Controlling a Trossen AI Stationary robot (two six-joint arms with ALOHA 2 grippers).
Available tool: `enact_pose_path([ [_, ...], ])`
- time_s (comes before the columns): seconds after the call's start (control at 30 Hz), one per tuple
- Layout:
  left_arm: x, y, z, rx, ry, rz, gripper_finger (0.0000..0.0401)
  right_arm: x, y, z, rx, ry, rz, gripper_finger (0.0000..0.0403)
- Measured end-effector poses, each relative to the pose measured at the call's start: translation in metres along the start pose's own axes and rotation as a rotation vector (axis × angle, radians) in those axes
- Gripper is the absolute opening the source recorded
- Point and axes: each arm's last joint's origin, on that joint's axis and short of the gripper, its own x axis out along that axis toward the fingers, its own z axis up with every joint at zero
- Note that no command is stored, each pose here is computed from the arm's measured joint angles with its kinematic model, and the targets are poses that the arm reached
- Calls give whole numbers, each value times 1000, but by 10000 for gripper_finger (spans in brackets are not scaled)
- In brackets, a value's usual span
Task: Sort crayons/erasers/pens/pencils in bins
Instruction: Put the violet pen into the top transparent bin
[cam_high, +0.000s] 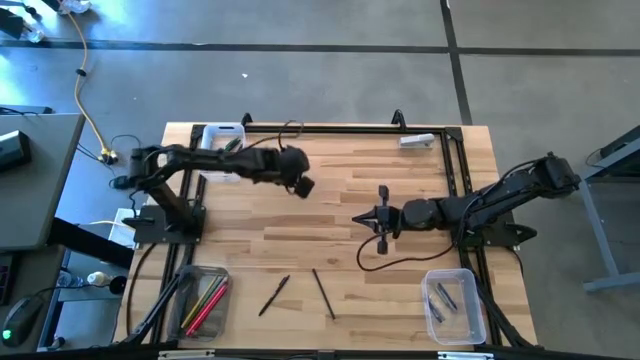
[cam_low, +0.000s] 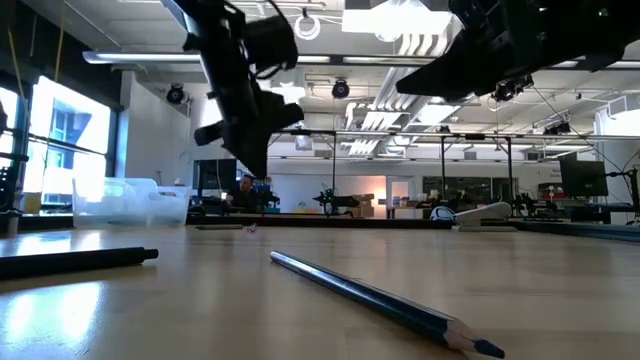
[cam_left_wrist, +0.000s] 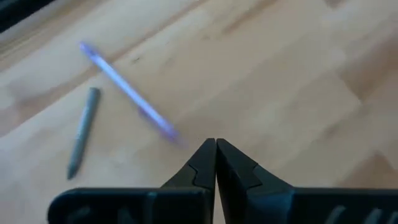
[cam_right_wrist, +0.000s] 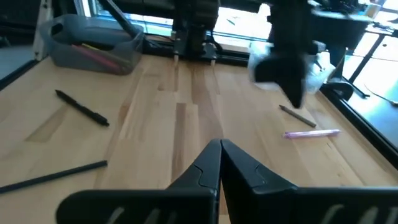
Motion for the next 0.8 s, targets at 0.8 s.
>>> enact_pose_path([
  [0.8,101,51,16,-214,108,168,133,-1,3,2,-17,-17,10,0],
])
